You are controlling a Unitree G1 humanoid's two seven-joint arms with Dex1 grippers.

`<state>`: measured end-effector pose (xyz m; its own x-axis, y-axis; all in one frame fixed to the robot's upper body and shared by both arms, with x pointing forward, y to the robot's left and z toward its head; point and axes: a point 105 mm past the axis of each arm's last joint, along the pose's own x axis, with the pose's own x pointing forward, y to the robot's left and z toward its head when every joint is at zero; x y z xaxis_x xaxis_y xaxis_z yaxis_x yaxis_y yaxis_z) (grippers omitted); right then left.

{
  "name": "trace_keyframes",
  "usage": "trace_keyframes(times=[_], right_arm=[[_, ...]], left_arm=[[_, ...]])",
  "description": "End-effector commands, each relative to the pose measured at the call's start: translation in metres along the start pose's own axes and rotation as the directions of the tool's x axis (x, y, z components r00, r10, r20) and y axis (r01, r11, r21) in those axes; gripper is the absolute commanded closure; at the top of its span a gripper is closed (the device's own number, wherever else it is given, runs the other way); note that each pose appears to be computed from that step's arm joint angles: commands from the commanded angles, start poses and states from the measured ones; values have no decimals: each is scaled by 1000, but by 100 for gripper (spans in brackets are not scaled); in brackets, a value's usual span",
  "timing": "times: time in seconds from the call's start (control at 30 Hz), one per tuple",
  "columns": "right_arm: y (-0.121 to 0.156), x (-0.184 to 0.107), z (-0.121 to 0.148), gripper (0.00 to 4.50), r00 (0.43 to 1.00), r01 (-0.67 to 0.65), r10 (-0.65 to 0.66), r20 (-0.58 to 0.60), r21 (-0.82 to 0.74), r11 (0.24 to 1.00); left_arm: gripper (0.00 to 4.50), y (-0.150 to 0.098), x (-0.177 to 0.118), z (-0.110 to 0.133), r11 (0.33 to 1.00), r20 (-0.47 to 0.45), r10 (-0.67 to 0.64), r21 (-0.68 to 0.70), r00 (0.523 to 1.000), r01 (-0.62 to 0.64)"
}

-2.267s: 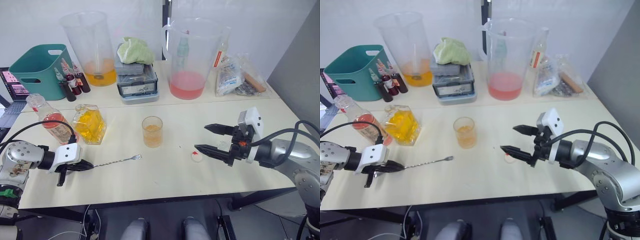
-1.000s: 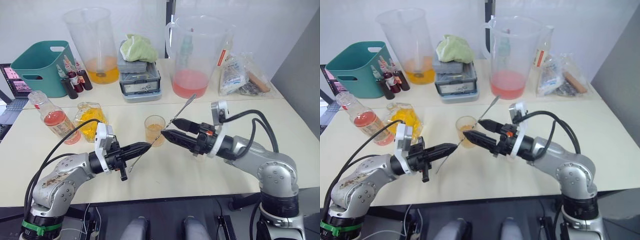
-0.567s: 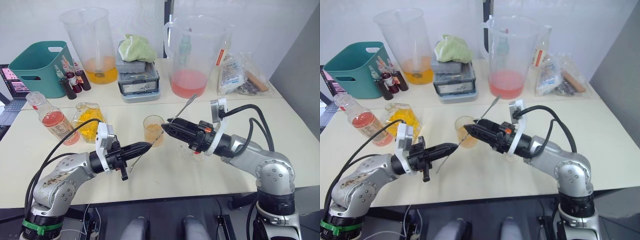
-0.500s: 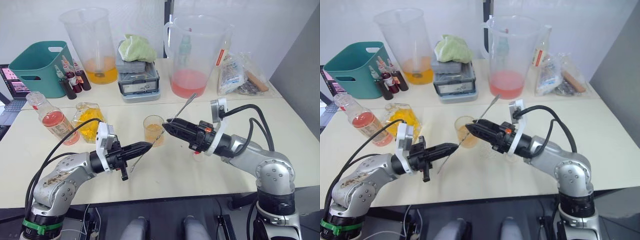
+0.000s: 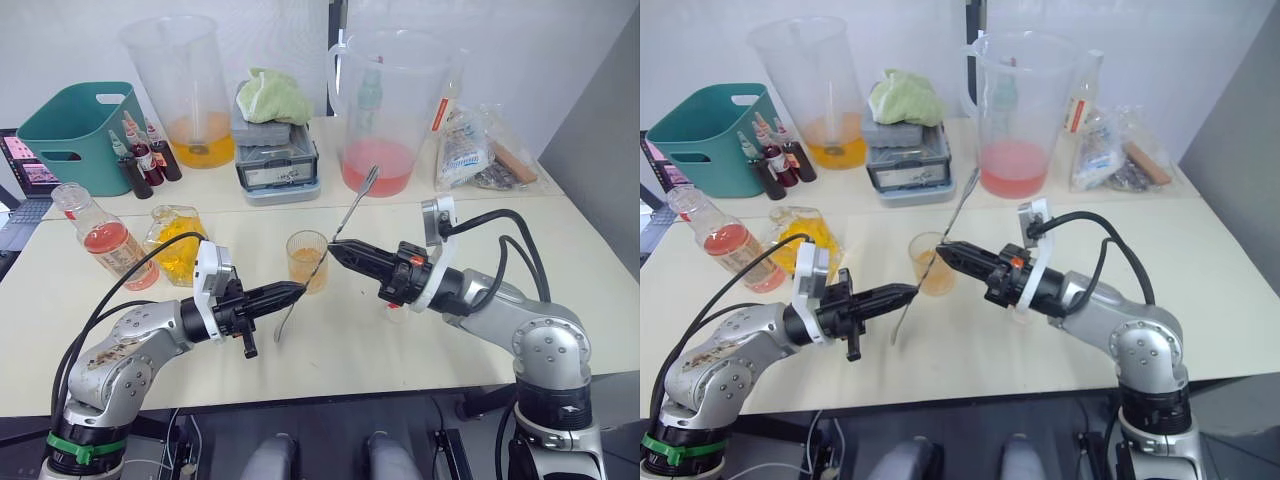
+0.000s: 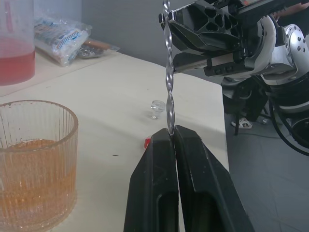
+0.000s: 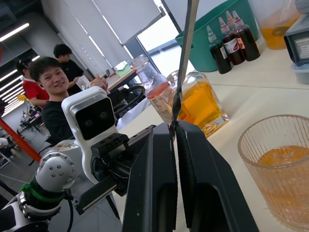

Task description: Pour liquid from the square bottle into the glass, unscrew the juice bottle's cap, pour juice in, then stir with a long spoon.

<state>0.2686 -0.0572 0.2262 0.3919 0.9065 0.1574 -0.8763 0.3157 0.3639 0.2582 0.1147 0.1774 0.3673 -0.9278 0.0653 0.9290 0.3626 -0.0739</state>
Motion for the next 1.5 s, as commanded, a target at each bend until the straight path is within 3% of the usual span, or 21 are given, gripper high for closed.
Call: trace_keyframes(times=[0.03,0.13,0.33,0.6,0.83,0.97,1.1,1.5], right_arm=[[4,-1,12,443,999,-11,12,32,-49,999],[2,-1,13,443,999,1,1,35,-57,998],[-2,-1,15,450,999,18,-16,37,-66,998],[-6,-1,17,450,999,30,-27,32,-88,996],[11,4,55,450,995,-44,60,75,-199,979],[27,12,100,450,980,-77,127,153,-296,952],[19,22,122,450,977,-4,77,199,-346,938],[-15,49,84,450,999,17,1,46,-379,925]], left_arm=[[450,0,-1,6,1000,4,9,27,1000,-9],[450,2,-2,7,1000,12,23,-8,1000,-23],[260,-1,-4,7,997,10,-9,-75,1000,9],[2,9,-20,5,996,-24,76,-48,997,-77],[2,22,-49,-5,981,-101,192,23,976,-191],[2,26,-55,-10,974,-139,224,79,965,-214],[2,26,-54,-11,971,-128,234,78,964,-225],[2,27,-52,-14,965,-130,253,99,959,-242]])
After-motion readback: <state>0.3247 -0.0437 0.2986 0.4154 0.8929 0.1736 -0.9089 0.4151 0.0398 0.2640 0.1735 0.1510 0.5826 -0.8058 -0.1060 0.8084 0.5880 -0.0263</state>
